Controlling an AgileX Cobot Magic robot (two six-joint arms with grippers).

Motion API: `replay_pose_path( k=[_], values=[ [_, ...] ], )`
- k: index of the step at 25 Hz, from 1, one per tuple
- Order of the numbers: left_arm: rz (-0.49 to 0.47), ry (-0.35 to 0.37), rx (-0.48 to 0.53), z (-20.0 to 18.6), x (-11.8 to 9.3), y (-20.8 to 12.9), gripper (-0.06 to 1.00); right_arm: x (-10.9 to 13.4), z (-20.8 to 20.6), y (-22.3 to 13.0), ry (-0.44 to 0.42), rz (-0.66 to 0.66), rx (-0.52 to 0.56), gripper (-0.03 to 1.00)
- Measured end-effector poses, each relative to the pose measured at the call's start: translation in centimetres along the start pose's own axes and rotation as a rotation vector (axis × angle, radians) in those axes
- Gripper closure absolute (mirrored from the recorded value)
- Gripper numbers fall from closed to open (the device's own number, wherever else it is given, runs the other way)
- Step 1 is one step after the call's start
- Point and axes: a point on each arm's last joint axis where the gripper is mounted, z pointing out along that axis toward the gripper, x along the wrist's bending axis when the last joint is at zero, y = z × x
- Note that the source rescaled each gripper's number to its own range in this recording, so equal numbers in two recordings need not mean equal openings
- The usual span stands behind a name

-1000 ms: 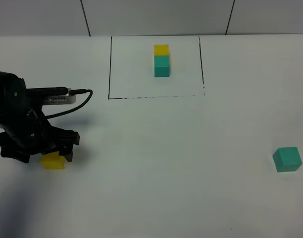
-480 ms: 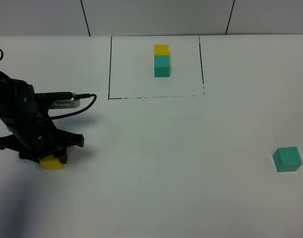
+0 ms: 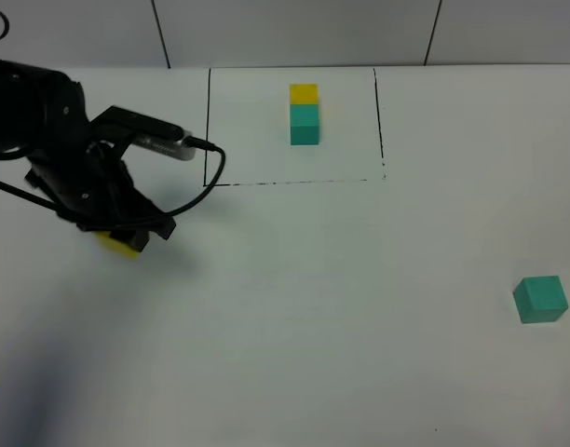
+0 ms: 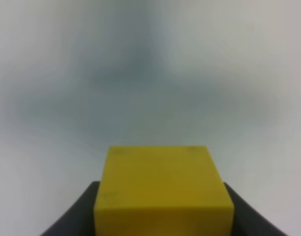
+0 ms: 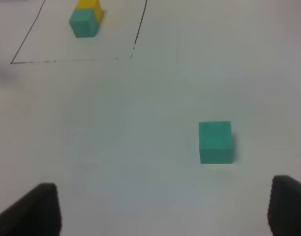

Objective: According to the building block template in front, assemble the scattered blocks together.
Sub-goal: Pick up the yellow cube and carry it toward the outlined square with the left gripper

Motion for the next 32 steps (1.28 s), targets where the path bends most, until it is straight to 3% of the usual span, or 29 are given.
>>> replay_pose_path(
  k=[3,7,16,21,32],
  values=[
    [0.238,0.002,-0.029,-1.2,-1.5,2.7,0.94,0.0,0.0,0.0,0.001,0.000,0.000,0.25],
    [0.503,-0.018,0.012,-0.8,-4.1,5.8,0.94,0.0,0.0,0.0,0.001,0.001,0.000,0.26],
    [0.926,-0.038,0.015,1.8,-10.5,11.3,0.94,0.0,0.0,0.0,0.002,0.001,0.000,0.26],
    [1.025,-0.048,0.030,3.3,-12.1,12.3,0.94,0.0,0.0,0.0,0.002,0.001,0.000,0.26],
    [1.118,-0.079,0.090,6.0,-12.4,12.2,0.94,0.0,0.0,0.0,0.002,0.003,0.000,0.26]
  ],
)
